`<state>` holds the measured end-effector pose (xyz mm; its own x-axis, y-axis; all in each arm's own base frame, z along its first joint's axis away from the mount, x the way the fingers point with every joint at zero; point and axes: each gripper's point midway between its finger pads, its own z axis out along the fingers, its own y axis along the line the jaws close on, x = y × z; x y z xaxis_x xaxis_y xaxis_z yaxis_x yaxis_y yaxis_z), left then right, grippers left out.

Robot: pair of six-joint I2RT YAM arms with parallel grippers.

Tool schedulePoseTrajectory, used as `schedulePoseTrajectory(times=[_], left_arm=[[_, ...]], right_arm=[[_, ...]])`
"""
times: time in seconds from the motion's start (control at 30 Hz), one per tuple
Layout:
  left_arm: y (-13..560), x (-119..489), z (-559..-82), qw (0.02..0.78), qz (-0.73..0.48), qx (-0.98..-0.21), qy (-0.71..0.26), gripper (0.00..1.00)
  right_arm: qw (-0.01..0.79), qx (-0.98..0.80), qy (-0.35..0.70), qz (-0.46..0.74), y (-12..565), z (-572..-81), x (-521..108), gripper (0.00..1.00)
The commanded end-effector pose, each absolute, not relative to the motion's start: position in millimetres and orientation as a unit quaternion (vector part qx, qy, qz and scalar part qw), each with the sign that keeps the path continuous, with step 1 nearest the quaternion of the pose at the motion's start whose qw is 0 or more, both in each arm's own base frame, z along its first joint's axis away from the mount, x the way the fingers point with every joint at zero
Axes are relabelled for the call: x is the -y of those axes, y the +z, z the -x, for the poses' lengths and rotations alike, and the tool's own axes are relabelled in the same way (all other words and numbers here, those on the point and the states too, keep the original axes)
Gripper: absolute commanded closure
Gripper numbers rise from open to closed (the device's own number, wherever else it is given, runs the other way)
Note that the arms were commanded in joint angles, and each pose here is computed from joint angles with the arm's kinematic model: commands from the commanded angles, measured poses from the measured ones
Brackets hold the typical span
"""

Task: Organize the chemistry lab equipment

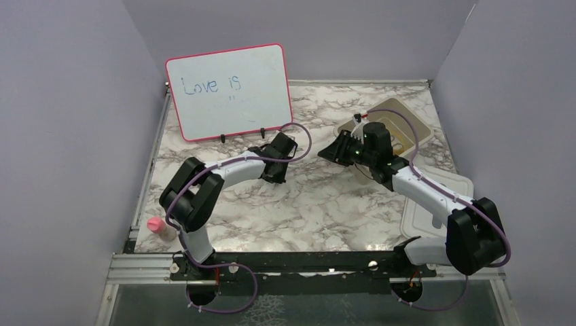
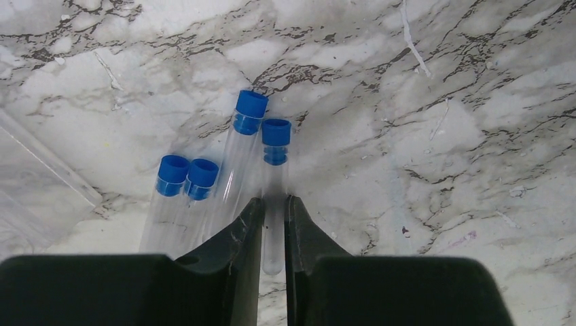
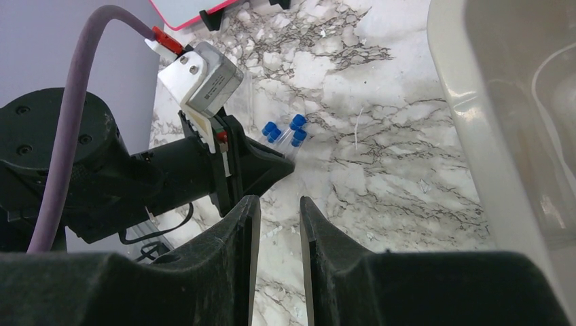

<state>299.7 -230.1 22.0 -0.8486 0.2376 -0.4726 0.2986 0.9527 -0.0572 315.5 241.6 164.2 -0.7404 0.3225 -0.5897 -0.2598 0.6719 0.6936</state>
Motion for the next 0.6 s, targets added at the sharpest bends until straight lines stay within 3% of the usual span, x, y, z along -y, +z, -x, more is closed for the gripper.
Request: schedulePoseTrajectory(times=[0.0, 0.13, 0.57], left_arm=[[13.6, 221.1, -292.0, 0.223, -0.153, -0.962, -0.029, 0.86], [38.3, 229.7, -297.8, 0.261, -0.148, -0.953, -0.050, 0.89], [150.8, 256.0, -298.9, 0.435, -0.151, -0.863, -0.208, 0.89]], right_arm=[[0.369, -0.837, 0.404, -0.021, 165.3, -316.4, -241.9, 0.68], [0.354, -0.835, 0.421, 0.007, 164.7, -309.3, -249.8, 0.66], [0.320, -0.796, 0.506, 0.085, 202.1, -289.4, -303.5, 0.45]])
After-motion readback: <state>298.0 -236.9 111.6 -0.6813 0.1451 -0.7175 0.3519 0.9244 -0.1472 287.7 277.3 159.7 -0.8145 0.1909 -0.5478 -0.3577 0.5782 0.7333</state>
